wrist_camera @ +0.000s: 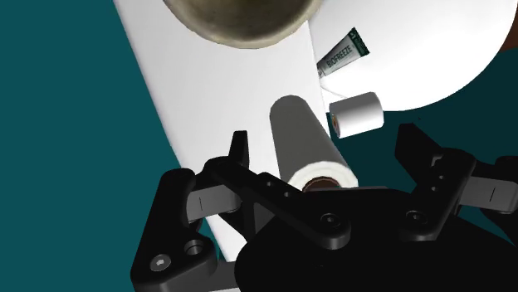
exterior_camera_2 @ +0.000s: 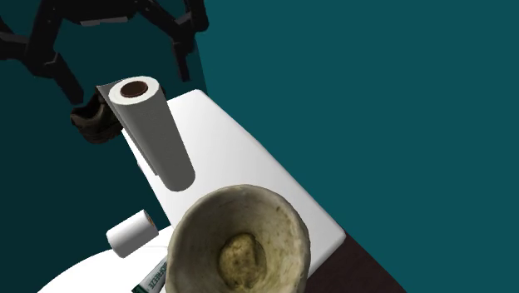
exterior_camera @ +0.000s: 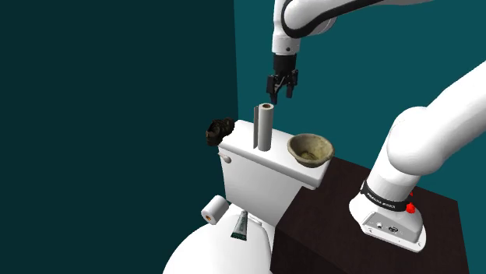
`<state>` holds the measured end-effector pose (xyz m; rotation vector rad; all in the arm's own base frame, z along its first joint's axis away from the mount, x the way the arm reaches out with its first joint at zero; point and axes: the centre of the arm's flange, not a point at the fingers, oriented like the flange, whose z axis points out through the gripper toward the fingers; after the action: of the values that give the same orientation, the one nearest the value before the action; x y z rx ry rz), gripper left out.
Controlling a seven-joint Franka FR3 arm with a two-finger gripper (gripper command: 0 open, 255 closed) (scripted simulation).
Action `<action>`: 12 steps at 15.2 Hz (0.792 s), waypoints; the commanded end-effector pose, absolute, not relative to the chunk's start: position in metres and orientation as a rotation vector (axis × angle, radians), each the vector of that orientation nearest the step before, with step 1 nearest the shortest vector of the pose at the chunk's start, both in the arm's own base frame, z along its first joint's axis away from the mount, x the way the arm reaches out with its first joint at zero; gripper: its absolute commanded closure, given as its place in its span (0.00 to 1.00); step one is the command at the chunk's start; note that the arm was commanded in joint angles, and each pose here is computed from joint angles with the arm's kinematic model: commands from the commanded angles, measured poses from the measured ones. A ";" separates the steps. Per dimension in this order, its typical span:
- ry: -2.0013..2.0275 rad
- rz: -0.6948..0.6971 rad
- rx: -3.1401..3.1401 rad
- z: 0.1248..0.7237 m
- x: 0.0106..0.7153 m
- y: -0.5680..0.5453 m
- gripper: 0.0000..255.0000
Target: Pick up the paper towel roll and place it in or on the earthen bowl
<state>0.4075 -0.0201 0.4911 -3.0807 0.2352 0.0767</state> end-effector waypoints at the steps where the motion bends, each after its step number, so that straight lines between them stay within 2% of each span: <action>1: 0.261 0.076 -3.073 0.476 0.433 -0.018 0.00; 3: 0.287 0.076 -3.066 0.463 0.456 -0.019 0.00; 12: 0.287 0.076 -3.066 0.423 0.454 -0.017 0.00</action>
<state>0.4542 -0.0175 0.4253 -3.0655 0.2865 0.0769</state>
